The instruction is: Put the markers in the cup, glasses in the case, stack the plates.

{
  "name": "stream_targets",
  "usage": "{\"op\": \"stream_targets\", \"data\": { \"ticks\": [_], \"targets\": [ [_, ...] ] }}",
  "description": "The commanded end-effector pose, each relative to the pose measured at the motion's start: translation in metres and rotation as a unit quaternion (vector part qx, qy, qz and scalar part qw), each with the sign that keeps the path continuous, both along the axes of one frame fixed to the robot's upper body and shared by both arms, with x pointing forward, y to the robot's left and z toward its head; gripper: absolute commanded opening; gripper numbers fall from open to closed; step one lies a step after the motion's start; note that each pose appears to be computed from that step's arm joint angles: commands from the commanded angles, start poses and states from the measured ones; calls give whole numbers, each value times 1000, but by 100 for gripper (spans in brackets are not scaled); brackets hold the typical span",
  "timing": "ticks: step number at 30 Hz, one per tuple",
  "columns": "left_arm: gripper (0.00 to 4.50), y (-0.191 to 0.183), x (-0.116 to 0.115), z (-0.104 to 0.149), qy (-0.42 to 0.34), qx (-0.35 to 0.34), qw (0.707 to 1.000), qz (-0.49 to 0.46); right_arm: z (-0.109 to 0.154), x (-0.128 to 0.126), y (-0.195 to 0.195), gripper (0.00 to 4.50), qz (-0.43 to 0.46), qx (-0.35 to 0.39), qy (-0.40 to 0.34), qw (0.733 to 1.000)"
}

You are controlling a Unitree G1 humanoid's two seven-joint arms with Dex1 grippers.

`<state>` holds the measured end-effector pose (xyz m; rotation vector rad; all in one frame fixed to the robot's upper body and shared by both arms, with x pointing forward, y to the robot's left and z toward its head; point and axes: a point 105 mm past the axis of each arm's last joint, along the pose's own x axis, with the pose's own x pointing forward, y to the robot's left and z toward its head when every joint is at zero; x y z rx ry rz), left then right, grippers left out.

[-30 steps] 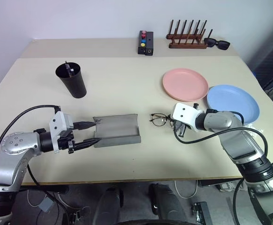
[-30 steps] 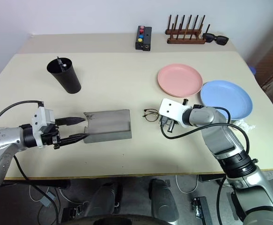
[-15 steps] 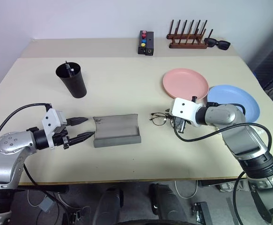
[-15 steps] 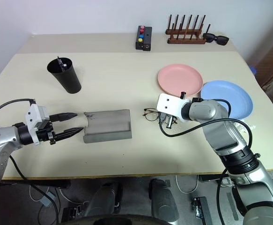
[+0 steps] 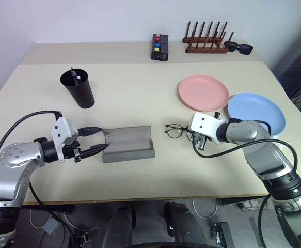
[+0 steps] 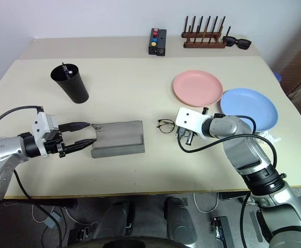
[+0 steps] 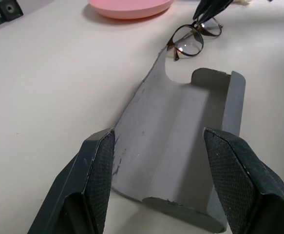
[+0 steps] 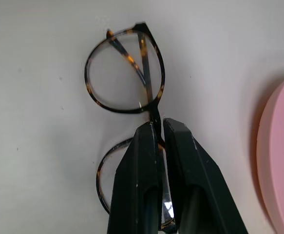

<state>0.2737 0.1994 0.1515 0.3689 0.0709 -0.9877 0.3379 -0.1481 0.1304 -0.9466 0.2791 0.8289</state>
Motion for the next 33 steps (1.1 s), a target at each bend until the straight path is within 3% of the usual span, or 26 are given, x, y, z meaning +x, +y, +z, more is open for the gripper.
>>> {"op": "stream_targets", "data": {
  "ticks": [1,19,33],
  "targets": [
    [293,-1,-2,13,-19,-3,1000,-7,2,1,2,24,3,-1,-9,1000],
    [293,-10,0,12,-20,-2,1000,-9,-6,4,2,24,7,-12,-7,1000],
    [293,-12,1,18,-24,-2,1000,-5,6,7,3,24,13,-16,-28,999]
  ]
}}
